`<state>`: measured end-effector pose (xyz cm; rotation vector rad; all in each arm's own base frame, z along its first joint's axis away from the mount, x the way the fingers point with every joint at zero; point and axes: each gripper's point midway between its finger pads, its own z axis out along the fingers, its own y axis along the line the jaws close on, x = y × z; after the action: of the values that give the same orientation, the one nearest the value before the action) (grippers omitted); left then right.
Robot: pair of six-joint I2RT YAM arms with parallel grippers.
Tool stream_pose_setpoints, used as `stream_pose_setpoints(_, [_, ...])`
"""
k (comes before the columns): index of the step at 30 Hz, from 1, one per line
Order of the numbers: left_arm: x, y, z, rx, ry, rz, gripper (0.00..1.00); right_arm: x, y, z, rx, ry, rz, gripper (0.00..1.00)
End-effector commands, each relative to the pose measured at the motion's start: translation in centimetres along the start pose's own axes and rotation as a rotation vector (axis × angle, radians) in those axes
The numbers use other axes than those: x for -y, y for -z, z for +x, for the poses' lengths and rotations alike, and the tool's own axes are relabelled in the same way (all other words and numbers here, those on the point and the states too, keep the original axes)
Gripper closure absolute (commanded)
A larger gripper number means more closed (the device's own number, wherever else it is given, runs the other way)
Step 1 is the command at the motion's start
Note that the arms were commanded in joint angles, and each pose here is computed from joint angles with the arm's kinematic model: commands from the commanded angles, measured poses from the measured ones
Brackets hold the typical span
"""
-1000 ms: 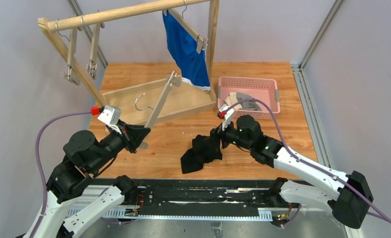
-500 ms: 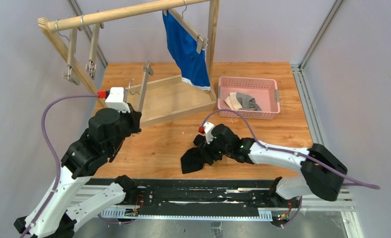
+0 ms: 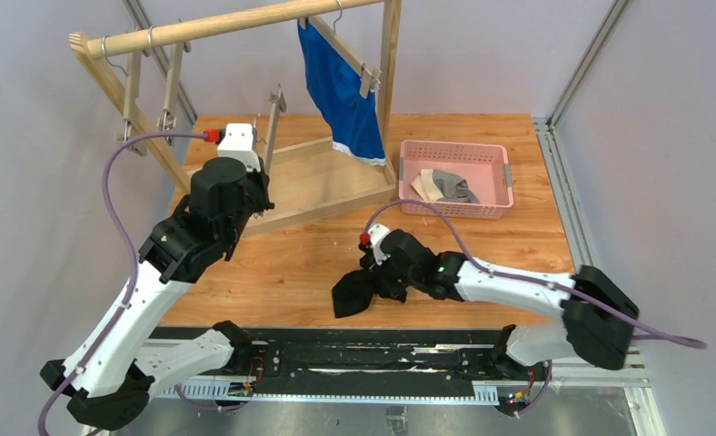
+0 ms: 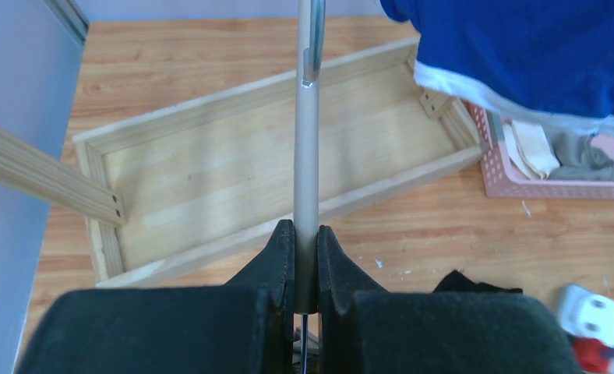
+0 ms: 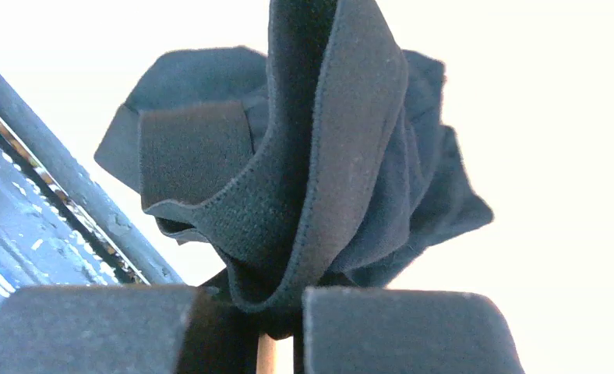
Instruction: Remove the underwear clipped to the hanger
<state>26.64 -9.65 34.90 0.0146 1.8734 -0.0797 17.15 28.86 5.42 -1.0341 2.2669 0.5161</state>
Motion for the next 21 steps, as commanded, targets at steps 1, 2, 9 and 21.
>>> stream_pose_setpoints(1, [-1.4, 0.4, -4.7, 0.103, 0.048, -0.025, 1.0, 4.2, 6.9, -6.0, 0.173, 0.052, 0.243, 0.99])
stream_pose_setpoints(2, [-1.6, 0.2, -4.9, 0.101, 0.056, -0.017, 1.0, 5.4, 8.4, -7.0, 0.204, 0.053, 0.301, 0.99])
stream_pose_setpoints(9, [-1.9, 0.1, -6.4, 0.107, 0.043, -0.01, 1.0, 13.6, 20.5, -14.4, 0.5, -0.052, 0.581, 1.0])
stream_pose_setpoints(21, [-2.3, 0.8, -8.2, 0.124, -0.015, -0.019, 1.0, 23.2, 28.8, -22.3, 0.694, -0.122, 0.843, 1.0])
